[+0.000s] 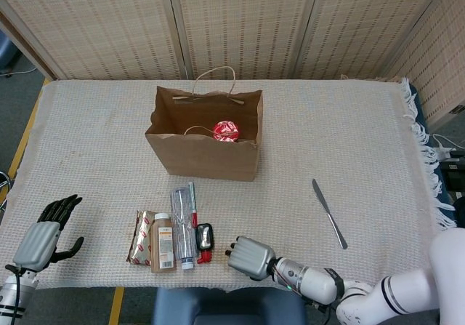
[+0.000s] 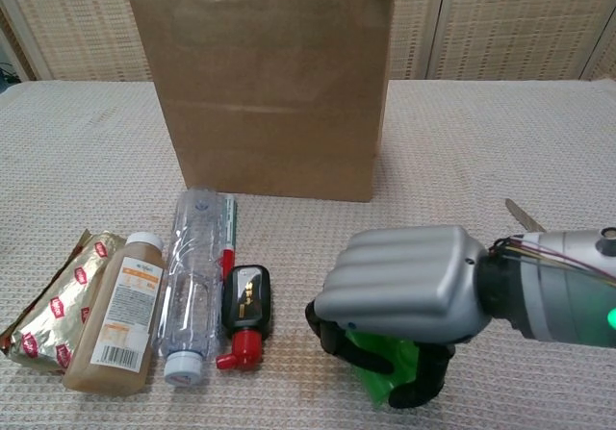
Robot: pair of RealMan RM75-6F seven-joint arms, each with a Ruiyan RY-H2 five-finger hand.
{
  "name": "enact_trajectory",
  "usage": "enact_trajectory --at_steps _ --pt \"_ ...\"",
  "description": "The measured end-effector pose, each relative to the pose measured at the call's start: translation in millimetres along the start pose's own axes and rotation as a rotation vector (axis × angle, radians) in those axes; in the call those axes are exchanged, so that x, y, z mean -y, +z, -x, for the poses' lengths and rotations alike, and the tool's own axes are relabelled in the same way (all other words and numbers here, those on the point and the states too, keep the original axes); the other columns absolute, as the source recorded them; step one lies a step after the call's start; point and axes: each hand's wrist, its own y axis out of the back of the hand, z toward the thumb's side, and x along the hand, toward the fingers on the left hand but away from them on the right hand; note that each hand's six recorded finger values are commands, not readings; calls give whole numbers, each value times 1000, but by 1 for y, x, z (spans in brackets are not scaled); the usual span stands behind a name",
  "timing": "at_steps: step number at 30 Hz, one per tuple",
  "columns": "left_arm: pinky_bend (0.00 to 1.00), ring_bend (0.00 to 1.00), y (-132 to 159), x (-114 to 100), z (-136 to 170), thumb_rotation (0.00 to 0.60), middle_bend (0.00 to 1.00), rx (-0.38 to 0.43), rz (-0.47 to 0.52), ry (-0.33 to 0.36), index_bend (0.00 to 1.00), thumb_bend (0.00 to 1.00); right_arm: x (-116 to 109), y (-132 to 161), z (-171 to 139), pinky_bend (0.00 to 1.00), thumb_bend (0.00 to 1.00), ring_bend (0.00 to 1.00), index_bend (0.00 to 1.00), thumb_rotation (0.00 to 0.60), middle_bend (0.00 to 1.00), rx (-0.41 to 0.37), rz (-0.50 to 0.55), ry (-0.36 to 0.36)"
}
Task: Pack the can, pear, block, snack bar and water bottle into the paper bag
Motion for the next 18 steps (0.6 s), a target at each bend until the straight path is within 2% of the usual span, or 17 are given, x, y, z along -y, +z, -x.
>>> enact_trajectory --at_steps 5,9,12,18 --pt "49 0 0 0 0 600 0 -1 -3 0 0 372 -11 -13 -20 690 363 582 720 600 547 55 13 -40" --pt "49 0 0 0 0 600 0 -3 -4 2 0 372 -32 -20 -30 690 362 582 728 600 550 87 21 -121" --pt "49 0 0 0 0 600 0 -5 -5 4 0 373 -58 -29 -34 690 362 582 731 600 552 120 28 -217" --pt "49 0 -1 -1 0 600 0 -8 -2 8 0 372 -125 -59 -43 690 361 582 721 600 552 212 21 -451"
